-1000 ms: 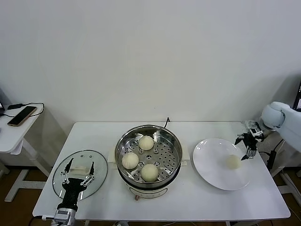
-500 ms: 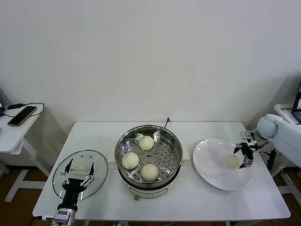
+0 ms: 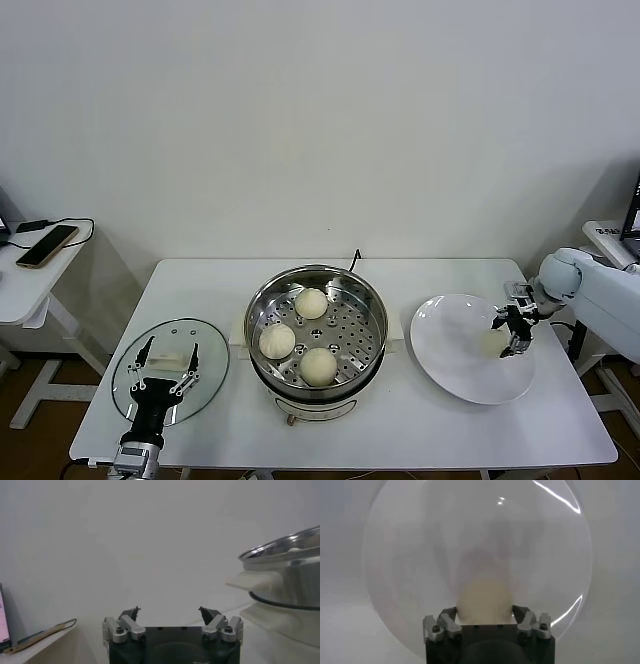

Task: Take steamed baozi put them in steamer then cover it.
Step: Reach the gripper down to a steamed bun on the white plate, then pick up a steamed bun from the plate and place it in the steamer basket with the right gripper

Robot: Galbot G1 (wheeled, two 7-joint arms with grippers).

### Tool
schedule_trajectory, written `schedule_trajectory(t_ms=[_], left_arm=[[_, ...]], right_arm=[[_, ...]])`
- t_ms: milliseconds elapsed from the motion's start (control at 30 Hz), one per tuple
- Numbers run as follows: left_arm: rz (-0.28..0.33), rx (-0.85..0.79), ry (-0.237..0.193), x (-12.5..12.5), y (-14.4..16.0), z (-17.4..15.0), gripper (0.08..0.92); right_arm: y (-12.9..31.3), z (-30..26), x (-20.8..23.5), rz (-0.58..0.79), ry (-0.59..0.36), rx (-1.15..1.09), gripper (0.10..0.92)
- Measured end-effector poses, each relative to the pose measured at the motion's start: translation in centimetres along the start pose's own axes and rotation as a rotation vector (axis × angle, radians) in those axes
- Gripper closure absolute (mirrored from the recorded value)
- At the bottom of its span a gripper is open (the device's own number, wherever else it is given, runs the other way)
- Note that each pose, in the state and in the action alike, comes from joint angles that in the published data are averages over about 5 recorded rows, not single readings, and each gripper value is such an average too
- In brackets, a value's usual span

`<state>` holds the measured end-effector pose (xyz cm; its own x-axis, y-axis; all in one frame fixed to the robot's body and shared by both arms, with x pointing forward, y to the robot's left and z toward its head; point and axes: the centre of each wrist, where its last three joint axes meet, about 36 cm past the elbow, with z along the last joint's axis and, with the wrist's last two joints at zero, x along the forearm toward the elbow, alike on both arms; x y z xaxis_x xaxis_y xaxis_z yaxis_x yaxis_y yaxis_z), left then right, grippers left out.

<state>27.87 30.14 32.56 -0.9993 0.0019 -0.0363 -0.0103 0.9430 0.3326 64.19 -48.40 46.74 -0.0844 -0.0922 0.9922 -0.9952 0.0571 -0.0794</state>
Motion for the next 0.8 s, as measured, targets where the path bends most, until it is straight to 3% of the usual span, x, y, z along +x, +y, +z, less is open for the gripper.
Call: schedule_trajectory(t_ms=[400, 800], left_arm=[[0.011, -0.002, -0.014, -0.2, 0.0, -0.4, 0.177], [0.018, -0.001, -0.02, -0.4, -0.2, -0.6, 0.177]], right_arm=[[-2.2, -3.2, 5.9, 0.006, -0.025, 0.067, 0.386], [-4.3, -17.8, 18.5, 0.024, -0.16, 0.254, 0.392]])
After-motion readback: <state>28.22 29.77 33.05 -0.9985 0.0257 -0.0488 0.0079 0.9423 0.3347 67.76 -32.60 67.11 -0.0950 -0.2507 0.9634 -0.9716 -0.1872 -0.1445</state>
